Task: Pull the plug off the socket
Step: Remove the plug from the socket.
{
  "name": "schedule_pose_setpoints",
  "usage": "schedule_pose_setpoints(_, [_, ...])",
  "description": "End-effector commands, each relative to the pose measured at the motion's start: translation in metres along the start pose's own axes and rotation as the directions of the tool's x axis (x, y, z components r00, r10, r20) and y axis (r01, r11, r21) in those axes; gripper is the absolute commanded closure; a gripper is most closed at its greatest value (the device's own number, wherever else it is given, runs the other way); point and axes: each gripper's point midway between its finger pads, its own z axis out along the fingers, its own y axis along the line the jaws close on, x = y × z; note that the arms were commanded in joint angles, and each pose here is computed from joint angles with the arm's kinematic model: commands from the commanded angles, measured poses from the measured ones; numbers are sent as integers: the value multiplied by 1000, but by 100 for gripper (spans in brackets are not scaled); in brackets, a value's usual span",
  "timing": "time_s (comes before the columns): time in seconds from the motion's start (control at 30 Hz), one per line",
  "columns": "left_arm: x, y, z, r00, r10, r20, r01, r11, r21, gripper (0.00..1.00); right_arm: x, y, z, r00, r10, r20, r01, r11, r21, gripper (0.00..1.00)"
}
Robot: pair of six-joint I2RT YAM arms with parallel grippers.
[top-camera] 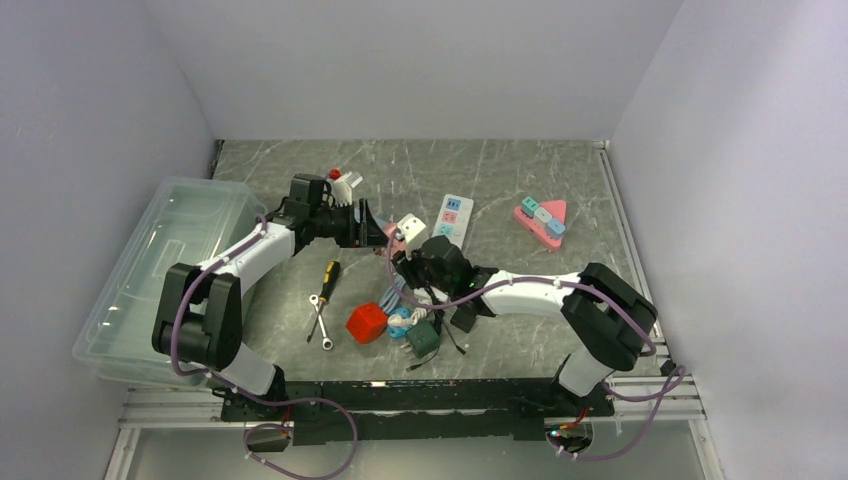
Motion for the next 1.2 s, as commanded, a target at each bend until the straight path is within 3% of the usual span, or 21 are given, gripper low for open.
schedule_pose_setpoints(0.0, [-24,-2,-4,996,66,66,-64,998,-29,100,-60,24,-12,978,-70,198,90,992,-92,100])
schedule_pose_setpoints(0.33, [-21,-3,0,997,42,70,-41,999,-19,100,-62,-1,-3,978,139,155,-152,985,78,100])
schedule_pose_setpoints(0.5, [-19,-4,2,997,43,65,-42,999,-18,100,-64,-2,-3,969,179,168,-199,974,111,100])
schedule_pose_setpoints(0.73, [-21,-5,1,996,72,47,-71,997,-18,100,-74,20,-11,975,71,208,-74,997,6,100])
schedule_pose_setpoints(0.93, [-22,-5,-1,995,91,40,-90,996,-27,100,-67,57,-28,961,-93,260,151,966,-212,100])
schedule_pose_setpoints(1.17, [-21,-3,2,996,81,38,-80,996,-26,100,-60,59,-29,960,-89,264,150,964,-221,100])
